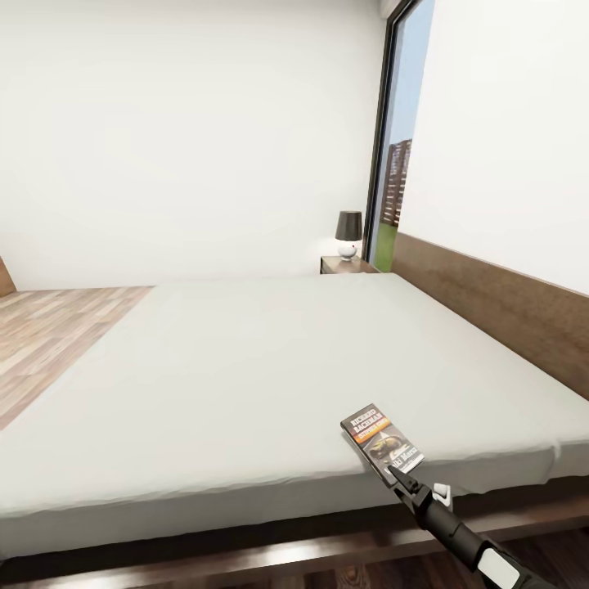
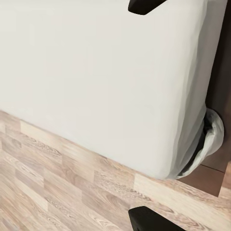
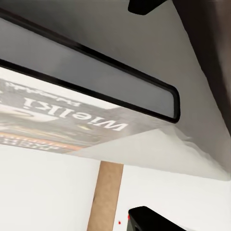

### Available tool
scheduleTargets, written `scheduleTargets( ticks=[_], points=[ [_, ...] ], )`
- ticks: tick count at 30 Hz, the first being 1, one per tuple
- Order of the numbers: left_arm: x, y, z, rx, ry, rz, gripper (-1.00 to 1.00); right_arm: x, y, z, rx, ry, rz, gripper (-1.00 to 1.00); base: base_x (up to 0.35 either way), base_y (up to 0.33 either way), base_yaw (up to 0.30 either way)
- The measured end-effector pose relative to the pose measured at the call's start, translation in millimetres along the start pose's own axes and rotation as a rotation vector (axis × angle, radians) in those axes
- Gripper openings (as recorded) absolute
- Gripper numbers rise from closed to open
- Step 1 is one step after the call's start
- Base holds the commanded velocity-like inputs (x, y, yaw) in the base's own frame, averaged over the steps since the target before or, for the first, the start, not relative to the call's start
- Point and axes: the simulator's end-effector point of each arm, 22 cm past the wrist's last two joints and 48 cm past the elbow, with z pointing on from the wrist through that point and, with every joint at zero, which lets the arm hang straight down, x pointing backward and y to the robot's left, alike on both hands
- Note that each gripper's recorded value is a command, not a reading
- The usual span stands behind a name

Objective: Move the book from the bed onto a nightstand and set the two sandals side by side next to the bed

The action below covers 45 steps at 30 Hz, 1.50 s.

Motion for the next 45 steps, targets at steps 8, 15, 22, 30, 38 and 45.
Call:
scheduleTargets(
  ticks=[8,15,22,30,38,45],
  points=[
    [-2.1,-0.6,-0.7,0.001,-0.007,0.005,1.00,7.6,3.1,5.6,-0.009,0.004,0.011,1.00,0.000,0.000,0.000],
    [-2.8,-0.9,-0.9,0.001,-0.009,0.006,1.00,10.1,4.1,7.3,-0.011,0.007,0.015,1.00,0.000,0.000,0.000],
    [-2.9,-0.8,-0.9,0.001,-0.010,0.007,1.00,11.2,4.7,8.3,-0.012,0.007,0.016,1.00,0.000,0.000,0.000],
    [-2.9,-0.8,-0.9,0.001,-0.010,0.007,1.00,11.7,4.8,8.7,-0.013,0.004,0.019,1.00,0.000,0.000,0.000],
    [-2.9,-1.0,-0.8,0.001,-0.010,0.007,1.00,12.0,4.4,8.4,-0.013,0.003,0.022,1.00,0.000,0.000,0.000],
    [-2.9,-1.2,-0.9,0.002,-0.010,0.007,1.00,11.9,4.2,8.2,-0.012,0.002,0.025,1.00,0.000,0.000,0.000]
  ],
)
